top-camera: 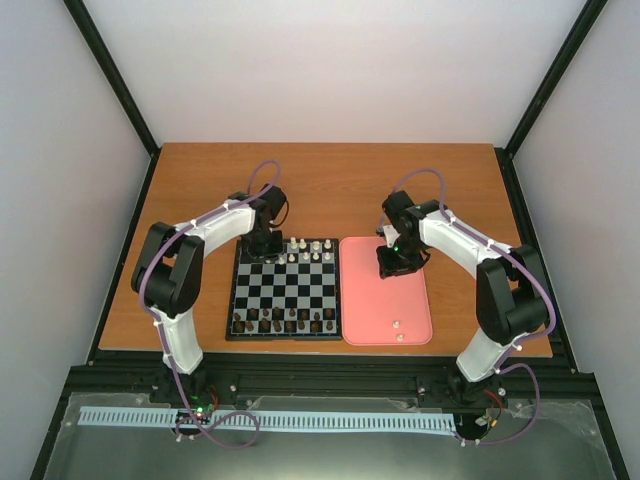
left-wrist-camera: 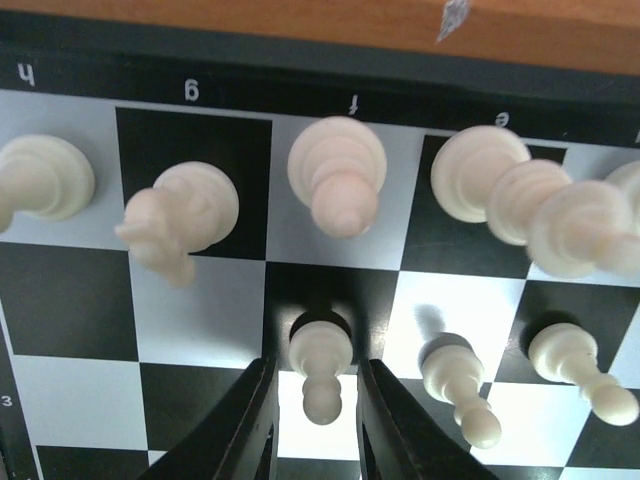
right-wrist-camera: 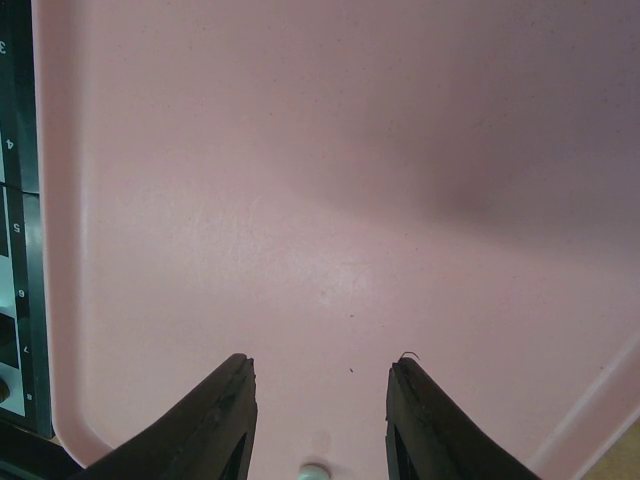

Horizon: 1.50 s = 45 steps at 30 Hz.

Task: Set up the chess pieces on the board
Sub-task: Place the chess piece on the chessboard.

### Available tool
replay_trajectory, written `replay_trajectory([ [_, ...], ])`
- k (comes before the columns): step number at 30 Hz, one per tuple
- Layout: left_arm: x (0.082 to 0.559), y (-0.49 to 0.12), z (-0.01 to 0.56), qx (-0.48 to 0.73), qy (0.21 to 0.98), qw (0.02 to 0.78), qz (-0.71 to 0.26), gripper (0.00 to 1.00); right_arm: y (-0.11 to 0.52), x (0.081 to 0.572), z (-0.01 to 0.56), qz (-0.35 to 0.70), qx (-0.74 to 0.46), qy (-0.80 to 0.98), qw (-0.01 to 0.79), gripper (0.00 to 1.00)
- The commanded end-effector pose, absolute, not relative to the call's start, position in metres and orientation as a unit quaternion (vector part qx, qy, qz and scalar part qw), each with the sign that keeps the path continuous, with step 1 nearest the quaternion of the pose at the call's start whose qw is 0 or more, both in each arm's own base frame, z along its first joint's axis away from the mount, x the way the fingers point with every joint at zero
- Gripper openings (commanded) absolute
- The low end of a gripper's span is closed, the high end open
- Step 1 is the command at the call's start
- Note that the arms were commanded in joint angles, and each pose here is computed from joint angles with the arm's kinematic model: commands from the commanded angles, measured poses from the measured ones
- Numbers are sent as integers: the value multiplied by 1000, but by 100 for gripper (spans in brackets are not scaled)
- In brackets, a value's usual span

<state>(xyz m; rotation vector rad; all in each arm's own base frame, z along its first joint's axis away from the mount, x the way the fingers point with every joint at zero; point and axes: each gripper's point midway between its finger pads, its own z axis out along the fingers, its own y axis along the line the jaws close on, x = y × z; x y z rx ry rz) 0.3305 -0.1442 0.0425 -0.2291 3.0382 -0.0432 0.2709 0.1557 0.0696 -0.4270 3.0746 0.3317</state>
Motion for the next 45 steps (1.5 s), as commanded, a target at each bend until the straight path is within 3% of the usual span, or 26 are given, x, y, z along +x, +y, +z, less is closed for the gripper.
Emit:
replay_trajectory([
  [1,332,-145,52,-85,994,57,-28,25,156,277,70,113,-138,984,15,37],
  [24,340,-148,41,-90,994,52,-24,18,157,277,69,114,-140,983,14,37],
  [45,341,-144,41,-83,995,53,-9,17,158,276,68,116,-141,983,10,37],
])
